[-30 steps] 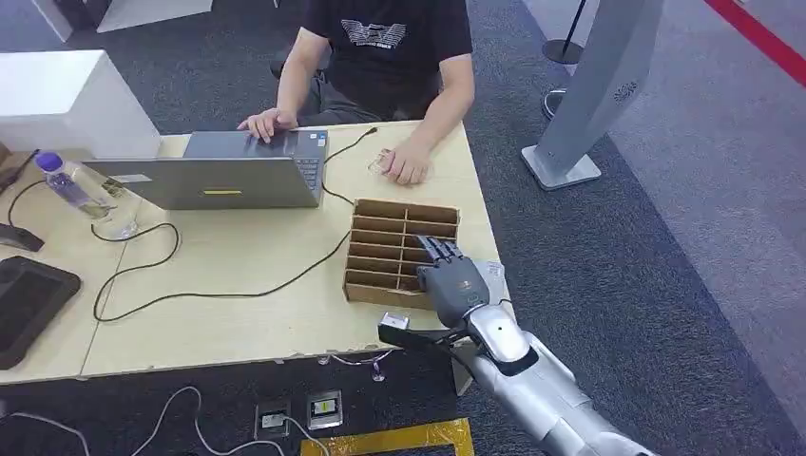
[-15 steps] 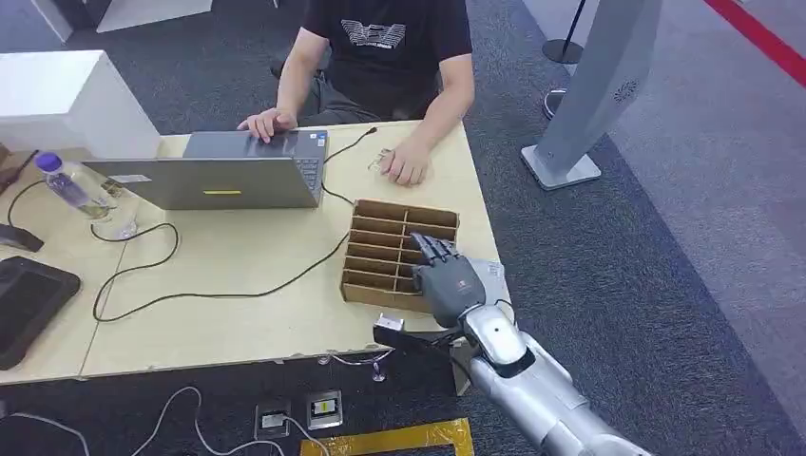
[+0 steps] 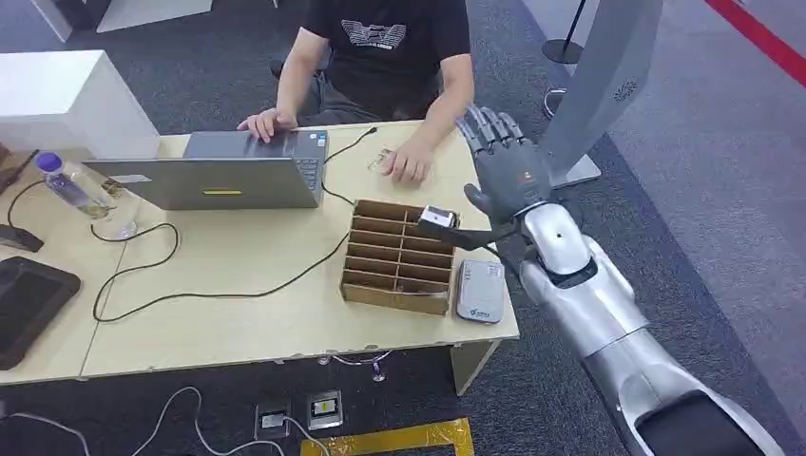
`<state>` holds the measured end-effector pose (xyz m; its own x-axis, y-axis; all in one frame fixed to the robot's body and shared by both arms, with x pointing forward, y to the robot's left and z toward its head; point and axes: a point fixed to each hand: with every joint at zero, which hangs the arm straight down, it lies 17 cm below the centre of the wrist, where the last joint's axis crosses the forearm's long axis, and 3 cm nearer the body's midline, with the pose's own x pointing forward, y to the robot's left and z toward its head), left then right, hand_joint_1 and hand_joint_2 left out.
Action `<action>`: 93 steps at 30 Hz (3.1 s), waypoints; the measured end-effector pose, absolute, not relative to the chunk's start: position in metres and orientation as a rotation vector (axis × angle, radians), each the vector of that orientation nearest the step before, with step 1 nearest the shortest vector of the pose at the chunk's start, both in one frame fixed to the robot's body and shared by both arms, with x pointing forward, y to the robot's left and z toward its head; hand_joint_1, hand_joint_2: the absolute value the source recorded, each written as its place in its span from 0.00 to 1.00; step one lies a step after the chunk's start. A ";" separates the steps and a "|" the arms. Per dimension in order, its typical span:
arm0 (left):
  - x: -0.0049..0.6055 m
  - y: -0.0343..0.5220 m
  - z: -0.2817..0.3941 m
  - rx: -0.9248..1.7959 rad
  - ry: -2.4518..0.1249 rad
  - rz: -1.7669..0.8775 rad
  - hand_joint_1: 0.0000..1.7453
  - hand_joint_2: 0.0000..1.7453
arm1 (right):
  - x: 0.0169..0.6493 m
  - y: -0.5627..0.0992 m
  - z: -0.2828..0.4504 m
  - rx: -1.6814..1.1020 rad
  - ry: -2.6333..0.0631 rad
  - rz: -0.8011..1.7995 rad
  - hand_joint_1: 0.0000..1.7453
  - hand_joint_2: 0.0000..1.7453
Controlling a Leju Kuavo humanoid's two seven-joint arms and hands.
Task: Pass the card to the sensor for recognition and then transmit it.
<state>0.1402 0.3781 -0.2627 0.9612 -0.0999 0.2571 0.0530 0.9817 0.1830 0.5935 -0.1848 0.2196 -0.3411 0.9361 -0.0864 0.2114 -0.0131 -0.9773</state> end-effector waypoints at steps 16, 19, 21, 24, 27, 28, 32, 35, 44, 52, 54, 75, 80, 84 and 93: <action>0.137 0.375 -0.263 0.155 -0.262 -0.074 0.00 0.00 | 0.559 -0.224 0.214 -0.662 -1.338 1.178 0.00 0.00; 0.137 0.377 -0.263 0.158 -0.262 -0.081 0.00 0.00 | 0.541 -0.233 0.220 -0.577 -1.331 1.116 0.00 0.00; 0.137 0.377 -0.263 0.158 -0.270 -0.082 0.00 0.00 | 0.529 -0.241 0.232 -0.585 -1.352 1.107 0.00 0.00; 0.138 0.376 -0.263 0.159 -0.279 -0.082 0.00 0.00 | 0.510 -0.252 0.238 -0.629 -1.355 1.109 0.00 0.00; 0.139 0.374 -0.263 0.156 -0.284 -0.081 0.00 0.00 | 0.493 -0.257 0.240 -0.731 -1.416 1.110 0.00 1.00; 0.139 0.373 -0.263 0.156 -0.284 -0.081 0.00 0.00 | 0.490 -0.259 0.244 -0.776 -1.447 1.107 0.00 1.00; 0.140 0.373 -0.263 0.168 -0.284 -0.065 0.00 0.00 | 0.475 -0.249 0.237 -0.874 -1.553 1.117 0.00 1.00; 0.139 0.375 -0.264 0.181 -0.271 -0.041 0.00 0.00 | 0.464 -0.231 0.224 -0.913 -1.627 1.165 0.00 1.00; 0.139 0.375 -0.264 0.188 -0.263 -0.005 0.00 0.00 | 0.454 -0.201 0.165 -0.849 -1.585 1.281 0.00 1.00; 0.139 0.375 -0.264 0.192 -0.264 0.004 0.00 0.00 | 0.451 -0.196 0.158 -0.844 -1.587 1.308 0.00 1.00; 0.140 0.373 -0.264 0.191 -0.265 0.013 0.00 0.00 | 0.449 -0.175 0.137 -0.837 -1.612 1.356 0.00 1.00; 0.138 0.362 -0.265 0.165 -0.261 -0.026 0.00 0.00 | 0.454 -0.108 0.070 -0.695 -1.465 1.450 0.00 1.00; 0.135 0.360 -0.266 0.166 -0.250 -0.021 0.00 0.00 | 0.462 -0.102 0.073 -0.685 -1.480 1.475 0.00 1.00; 0.134 0.362 -0.267 0.170 -0.247 -0.016 0.00 0.00 | 0.463 -0.092 0.073 -0.675 -1.487 1.497 0.00 1.00; 0.131 0.367 -0.267 0.187 -0.239 -0.014 0.00 0.00 | 0.464 -0.077 0.072 -0.684 -1.530 1.506 0.00 1.00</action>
